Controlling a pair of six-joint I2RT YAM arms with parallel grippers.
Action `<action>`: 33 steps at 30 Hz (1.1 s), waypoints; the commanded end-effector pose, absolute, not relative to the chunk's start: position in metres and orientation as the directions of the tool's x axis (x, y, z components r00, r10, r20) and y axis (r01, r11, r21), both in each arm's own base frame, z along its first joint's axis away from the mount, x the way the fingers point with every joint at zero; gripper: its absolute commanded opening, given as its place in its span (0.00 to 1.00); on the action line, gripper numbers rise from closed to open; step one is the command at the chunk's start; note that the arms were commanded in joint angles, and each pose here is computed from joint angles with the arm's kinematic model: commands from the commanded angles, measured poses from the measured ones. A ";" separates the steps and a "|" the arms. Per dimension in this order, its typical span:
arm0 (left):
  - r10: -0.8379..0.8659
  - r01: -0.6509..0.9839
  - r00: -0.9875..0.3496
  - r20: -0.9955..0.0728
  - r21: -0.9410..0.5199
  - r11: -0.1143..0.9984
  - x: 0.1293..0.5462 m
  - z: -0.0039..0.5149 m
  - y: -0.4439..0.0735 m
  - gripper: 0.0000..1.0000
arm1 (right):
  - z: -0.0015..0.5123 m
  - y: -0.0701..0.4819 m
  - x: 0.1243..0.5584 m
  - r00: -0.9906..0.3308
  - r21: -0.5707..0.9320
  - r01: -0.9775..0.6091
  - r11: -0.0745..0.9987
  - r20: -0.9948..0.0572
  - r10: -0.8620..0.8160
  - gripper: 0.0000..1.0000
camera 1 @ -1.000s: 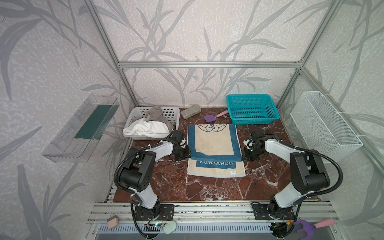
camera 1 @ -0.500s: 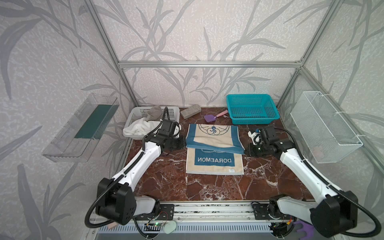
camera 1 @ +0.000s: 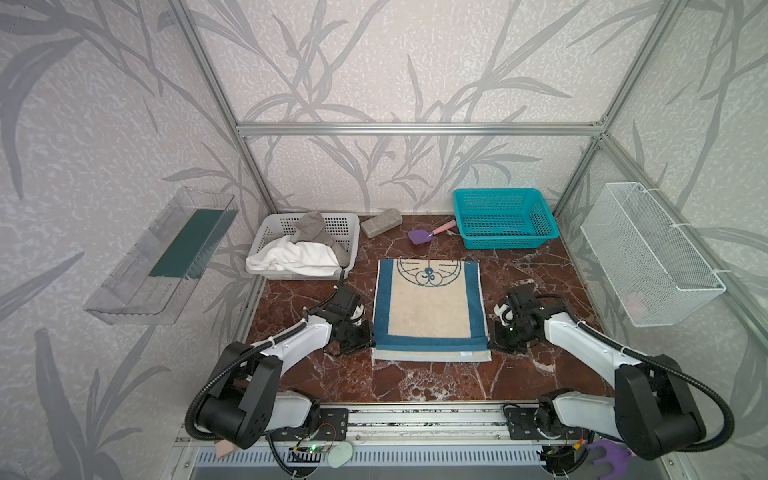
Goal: Fold and stack the towels
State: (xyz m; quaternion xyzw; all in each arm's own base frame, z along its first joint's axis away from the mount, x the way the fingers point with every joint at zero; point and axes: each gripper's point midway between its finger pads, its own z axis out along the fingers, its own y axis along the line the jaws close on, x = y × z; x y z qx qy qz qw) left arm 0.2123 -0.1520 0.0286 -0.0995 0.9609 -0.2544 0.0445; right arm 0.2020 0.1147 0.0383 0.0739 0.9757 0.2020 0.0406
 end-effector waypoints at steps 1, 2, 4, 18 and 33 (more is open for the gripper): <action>-0.221 -0.142 -0.969 -0.105 -0.496 0.856 0.226 0.051 -0.150 0.00 | 0.057 0.105 0.210 -0.983 0.351 0.096 0.931 -0.112 0.144 0.00; -0.219 -0.136 -0.969 -0.114 -0.497 0.857 0.227 0.056 -0.150 0.00 | 0.062 0.103 0.209 -0.983 0.343 0.092 0.935 -0.118 0.140 0.00; -0.218 -0.124 -0.967 -0.132 -0.503 0.856 0.228 0.070 -0.149 0.00 | 0.075 0.099 0.206 -0.982 0.324 0.081 0.943 -0.133 0.131 0.00; -0.246 -0.194 -0.969 -0.025 -0.535 0.822 0.195 0.046 -0.158 0.00 | 0.045 0.094 0.175 -0.962 0.317 0.247 0.916 -0.037 0.272 0.00; -0.287 -0.221 -0.957 -0.053 -0.510 0.832 0.176 0.056 -0.141 0.33 | 0.058 0.095 0.169 -0.983 0.216 0.181 0.959 0.001 0.185 0.42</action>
